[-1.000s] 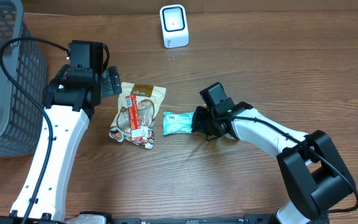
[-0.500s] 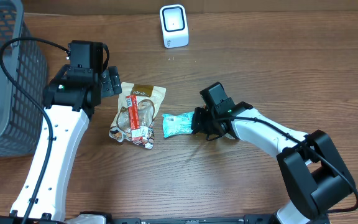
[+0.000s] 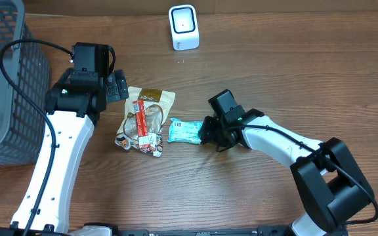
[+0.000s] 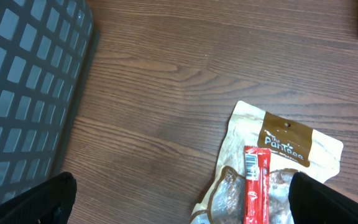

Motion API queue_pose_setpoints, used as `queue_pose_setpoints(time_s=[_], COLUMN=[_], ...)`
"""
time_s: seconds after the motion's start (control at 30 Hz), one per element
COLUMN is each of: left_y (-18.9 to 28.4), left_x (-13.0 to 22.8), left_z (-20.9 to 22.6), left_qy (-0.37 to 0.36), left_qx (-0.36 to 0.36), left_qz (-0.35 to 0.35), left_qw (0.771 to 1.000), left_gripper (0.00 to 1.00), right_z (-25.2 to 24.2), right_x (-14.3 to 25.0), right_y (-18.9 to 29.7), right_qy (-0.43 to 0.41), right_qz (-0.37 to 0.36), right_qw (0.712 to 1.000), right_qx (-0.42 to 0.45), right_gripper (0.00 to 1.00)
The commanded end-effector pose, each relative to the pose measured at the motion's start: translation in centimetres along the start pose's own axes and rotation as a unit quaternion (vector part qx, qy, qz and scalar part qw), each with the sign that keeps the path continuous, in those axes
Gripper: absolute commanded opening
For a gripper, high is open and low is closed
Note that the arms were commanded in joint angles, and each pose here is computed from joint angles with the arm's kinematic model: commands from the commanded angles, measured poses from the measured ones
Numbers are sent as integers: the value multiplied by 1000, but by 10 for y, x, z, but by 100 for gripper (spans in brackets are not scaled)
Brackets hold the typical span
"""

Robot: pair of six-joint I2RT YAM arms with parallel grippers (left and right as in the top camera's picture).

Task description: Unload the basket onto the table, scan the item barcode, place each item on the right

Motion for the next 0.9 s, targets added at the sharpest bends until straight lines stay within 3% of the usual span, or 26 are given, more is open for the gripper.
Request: queue_pose_setpoints(time_s=[0.0,0.13,0.37,0.77,0.87], left_y=[5,5,5,5,5], left_x=[-7,-7,-7,-7,-7], left_z=[3,3,3,3,3], left_qy=[4,4,4,4,4], left_qx=[-5,-5,-5,-5,-5], left_qz=[-12,-12,-12,-12,-12], left_qw=[1000,1000,1000,1000,1000], left_gripper=[100,100,100,100,100], right_z=[2,25,34,15,11], right_x=[5,3,5,13,19], right_y=[0,12,21,-6,-14], right_qy=[3,9,7,-25,-20], right_qz=[7,16,28,31,36], right_qw=[1000,999,998,999,999], right_qx=[-3,-43,-57,-13,-7], right_gripper=[34,36,47,51,47])
Point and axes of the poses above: each gripper's point midway between its finger pads, its own y axis back along the fingers, its own z axis along the line the jaws close on, x = y × z, the point moved 2 cm from there along y, back along the fingers, and after that the axes turned 8 degrees about -y, right-handed, at the moved point
